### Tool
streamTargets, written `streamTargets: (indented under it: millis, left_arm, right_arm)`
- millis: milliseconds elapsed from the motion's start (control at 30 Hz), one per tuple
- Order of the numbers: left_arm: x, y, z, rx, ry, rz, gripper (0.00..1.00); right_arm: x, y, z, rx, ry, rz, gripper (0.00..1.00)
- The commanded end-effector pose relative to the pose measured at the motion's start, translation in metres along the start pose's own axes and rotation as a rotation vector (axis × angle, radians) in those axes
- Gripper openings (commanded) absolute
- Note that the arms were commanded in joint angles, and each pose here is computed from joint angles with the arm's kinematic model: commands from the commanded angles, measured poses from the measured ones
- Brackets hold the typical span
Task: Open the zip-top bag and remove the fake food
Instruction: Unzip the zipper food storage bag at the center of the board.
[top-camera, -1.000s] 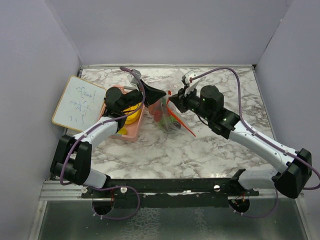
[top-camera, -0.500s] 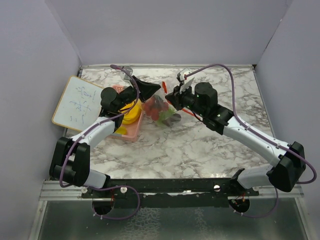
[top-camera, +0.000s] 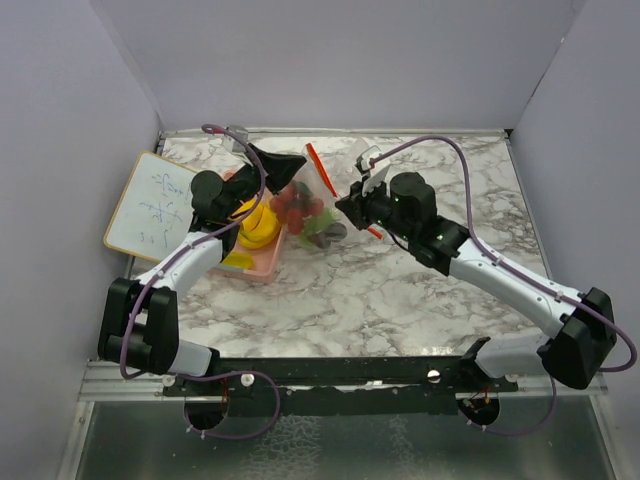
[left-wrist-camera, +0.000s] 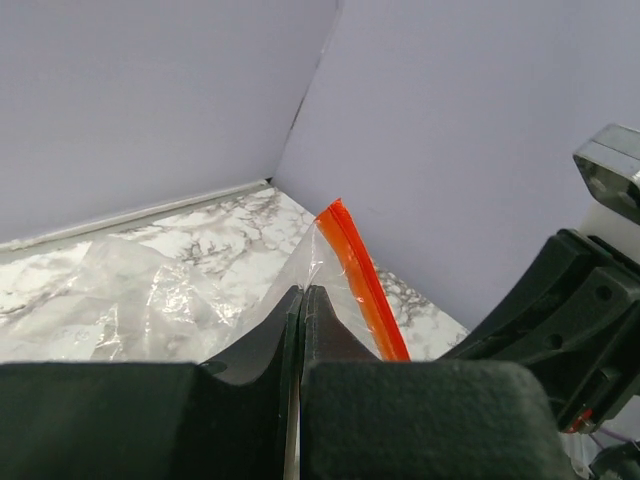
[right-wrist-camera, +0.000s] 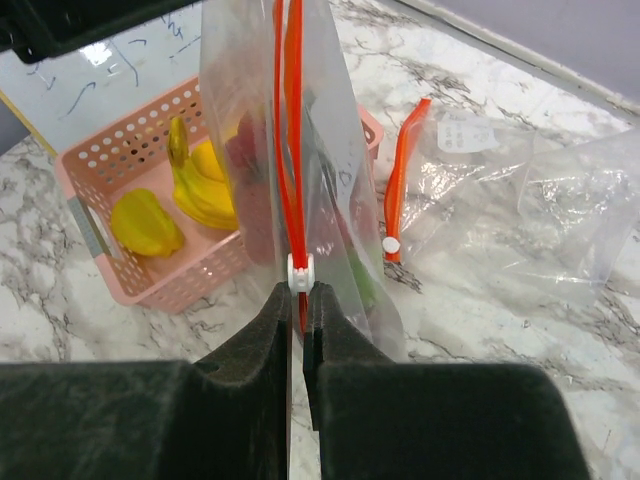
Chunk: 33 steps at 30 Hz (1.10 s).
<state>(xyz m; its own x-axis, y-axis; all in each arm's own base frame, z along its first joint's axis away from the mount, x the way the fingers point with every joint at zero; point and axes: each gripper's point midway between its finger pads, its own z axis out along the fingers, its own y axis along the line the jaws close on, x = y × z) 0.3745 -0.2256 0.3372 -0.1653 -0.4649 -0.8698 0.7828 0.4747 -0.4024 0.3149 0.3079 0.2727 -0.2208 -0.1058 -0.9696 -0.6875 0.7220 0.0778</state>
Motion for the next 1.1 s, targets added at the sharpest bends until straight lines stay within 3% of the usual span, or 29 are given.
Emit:
streamTargets:
  millis: [0, 567, 767, 867, 1067]
  left_arm:
    - [-0.070, 0.001, -0.004, -0.040, -0.198, 0.070, 0.00]
    - [-0.069, 0.033, -0.009, -0.050, -0.237, -0.045, 0.00]
    - [-0.054, 0.023, -0.006, 0.047, -0.213, -0.108, 0.00]
    - [-0.040, 0.014, -0.003, 0.065, -0.179, -0.106, 0.00]
    - [-0.009, -0.027, 0.023, 0.144, -0.073, -0.105, 0.00]
  right_arm:
    - [0.024, -0.009, -0.018, 0.049, 0.079, -0.017, 0.02]
    - [0.099, -0.019, -0.081, 0.105, 0.178, 0.032, 0.02]
    - [0.076, -0.019, -0.093, 0.111, 0.130, 0.024, 0.02]
    - [0.057, -0.014, -0.100, 0.087, 0.083, 0.030, 0.09]
    - [0.032, -0.015, -0.116, 0.099, 0.014, 0.033, 0.13]
